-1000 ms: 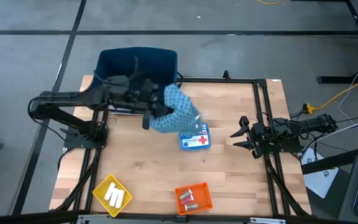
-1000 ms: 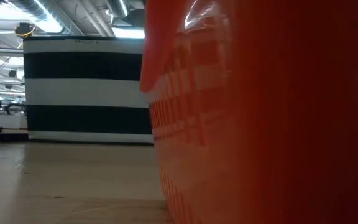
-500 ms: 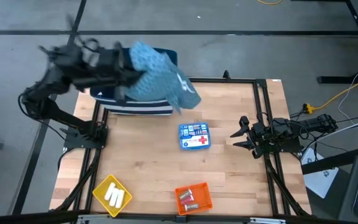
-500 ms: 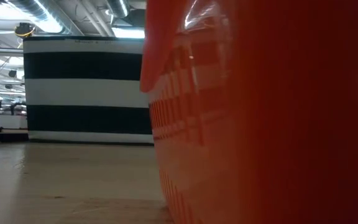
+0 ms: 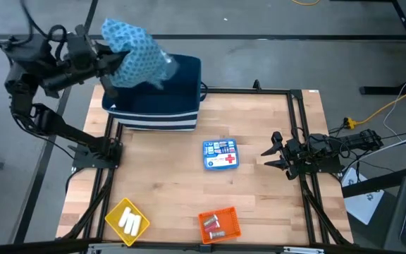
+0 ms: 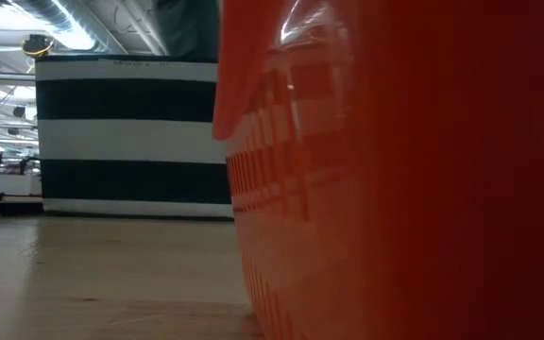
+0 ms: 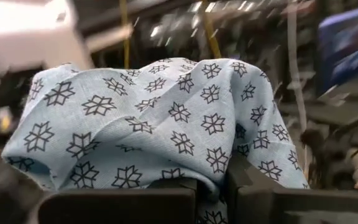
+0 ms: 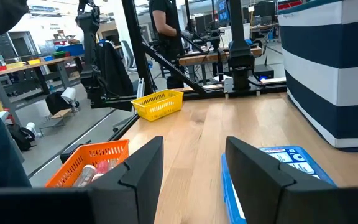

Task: Pick & Place Medicine items
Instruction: Put the blue patient gown into the blue and white bin

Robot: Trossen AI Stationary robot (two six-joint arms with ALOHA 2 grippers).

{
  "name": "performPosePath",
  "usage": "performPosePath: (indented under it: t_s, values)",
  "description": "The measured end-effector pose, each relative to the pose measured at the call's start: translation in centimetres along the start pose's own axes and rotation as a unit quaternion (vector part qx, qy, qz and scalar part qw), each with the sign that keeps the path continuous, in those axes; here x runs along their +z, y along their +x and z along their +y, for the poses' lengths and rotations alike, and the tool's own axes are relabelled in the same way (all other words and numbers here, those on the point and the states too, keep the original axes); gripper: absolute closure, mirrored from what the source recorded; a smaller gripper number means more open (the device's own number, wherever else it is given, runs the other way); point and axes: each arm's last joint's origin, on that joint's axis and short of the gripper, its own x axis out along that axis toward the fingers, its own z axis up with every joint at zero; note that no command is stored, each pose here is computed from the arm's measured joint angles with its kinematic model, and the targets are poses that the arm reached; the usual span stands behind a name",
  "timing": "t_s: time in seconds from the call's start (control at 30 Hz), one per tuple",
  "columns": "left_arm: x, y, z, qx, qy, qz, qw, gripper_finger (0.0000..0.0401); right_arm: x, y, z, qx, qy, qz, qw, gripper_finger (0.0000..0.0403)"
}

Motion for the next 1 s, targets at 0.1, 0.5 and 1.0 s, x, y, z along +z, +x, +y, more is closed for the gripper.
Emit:
performPosePath:
  t_s: [0.1, 0.5, 1.0]
  values:
    - [-1.2, -0.5, 0.2, 0.019, -0.016, 0.056, 0.998, 0.0391, 0.0, 0.0, 0.0, 0.0, 0.0, 0.0, 1.0, 0.0227]
    - [-4.3, -0.4, 0.4, 0.102, -0.017, 0.202, 0.974, 0.0392, 0.0, 0.0, 0.0, 0.0, 0.0, 0.0, 1.0, 0.0227]
    - [-8.8, 8.2, 3.6, 0.111, 0.023, 0.369, 0.923, 0.0393, 0.0, 0.0, 0.0, 0.0, 0.0, 0.0, 1.0, 0.0227]
